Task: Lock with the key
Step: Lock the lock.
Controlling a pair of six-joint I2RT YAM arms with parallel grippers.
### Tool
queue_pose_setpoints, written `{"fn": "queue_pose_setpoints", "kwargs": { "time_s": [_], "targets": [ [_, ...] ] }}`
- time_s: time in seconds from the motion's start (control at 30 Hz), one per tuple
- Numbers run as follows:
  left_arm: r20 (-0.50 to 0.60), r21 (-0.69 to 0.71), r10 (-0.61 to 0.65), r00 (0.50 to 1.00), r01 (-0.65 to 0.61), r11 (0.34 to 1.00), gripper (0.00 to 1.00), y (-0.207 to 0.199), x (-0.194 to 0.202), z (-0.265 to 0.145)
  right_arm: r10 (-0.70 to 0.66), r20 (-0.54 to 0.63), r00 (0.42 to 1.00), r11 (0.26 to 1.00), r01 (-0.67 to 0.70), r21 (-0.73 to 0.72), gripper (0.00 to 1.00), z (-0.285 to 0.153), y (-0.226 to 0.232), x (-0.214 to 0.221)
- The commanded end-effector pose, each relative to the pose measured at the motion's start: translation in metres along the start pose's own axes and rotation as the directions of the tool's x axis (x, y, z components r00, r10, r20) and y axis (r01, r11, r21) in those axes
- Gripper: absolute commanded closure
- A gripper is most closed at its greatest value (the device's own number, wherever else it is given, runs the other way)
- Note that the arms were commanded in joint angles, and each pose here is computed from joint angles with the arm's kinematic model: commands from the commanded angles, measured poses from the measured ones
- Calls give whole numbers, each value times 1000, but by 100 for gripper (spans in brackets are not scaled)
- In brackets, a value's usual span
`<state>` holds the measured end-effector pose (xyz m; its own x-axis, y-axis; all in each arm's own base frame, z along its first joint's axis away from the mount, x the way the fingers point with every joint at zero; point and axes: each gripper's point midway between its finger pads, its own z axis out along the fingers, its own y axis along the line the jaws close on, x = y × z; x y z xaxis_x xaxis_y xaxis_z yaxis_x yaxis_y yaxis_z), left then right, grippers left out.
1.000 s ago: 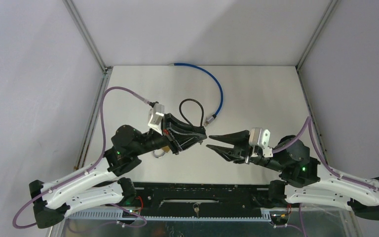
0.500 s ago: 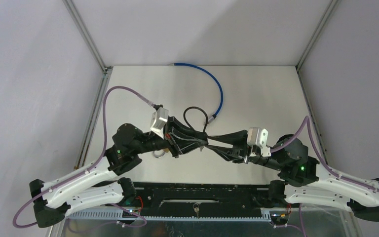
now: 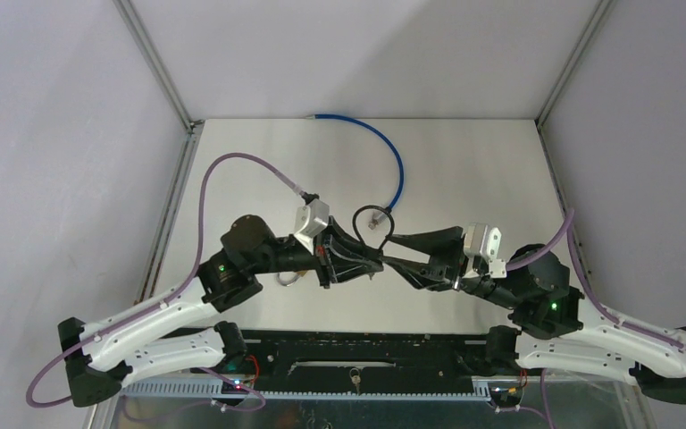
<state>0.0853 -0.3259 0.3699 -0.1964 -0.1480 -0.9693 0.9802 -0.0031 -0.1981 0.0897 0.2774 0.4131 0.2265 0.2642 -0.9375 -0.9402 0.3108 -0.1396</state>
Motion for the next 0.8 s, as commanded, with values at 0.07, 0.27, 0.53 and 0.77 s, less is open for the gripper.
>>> {"fn": "queue_pose_setpoints", "kwargs": {
  "time_s": [0.07, 0.27, 0.53, 0.77],
  "targets": [
    [49, 59, 76, 996, -79, 995, 100, -16, -30, 0, 30, 63, 998, 999, -32, 19, 68, 5, -5, -19],
    [17, 51, 69, 997, -70, 996, 100, -12, -17, 0, 33, 84, 996, 999, -35, 26, 98, 6, -7, -23],
    [-65, 34, 45, 997, -43, 998, 100, -2, 14, 1, -8, 135, 991, 997, -3, 82, 100, 4, -18, -38],
    [-138, 26, 18, 990, -14, 1000, 100, 4, 41, 0, -40, 249, 968, 987, 0, 160, 100, -6, -33, -65]
  ]
}}
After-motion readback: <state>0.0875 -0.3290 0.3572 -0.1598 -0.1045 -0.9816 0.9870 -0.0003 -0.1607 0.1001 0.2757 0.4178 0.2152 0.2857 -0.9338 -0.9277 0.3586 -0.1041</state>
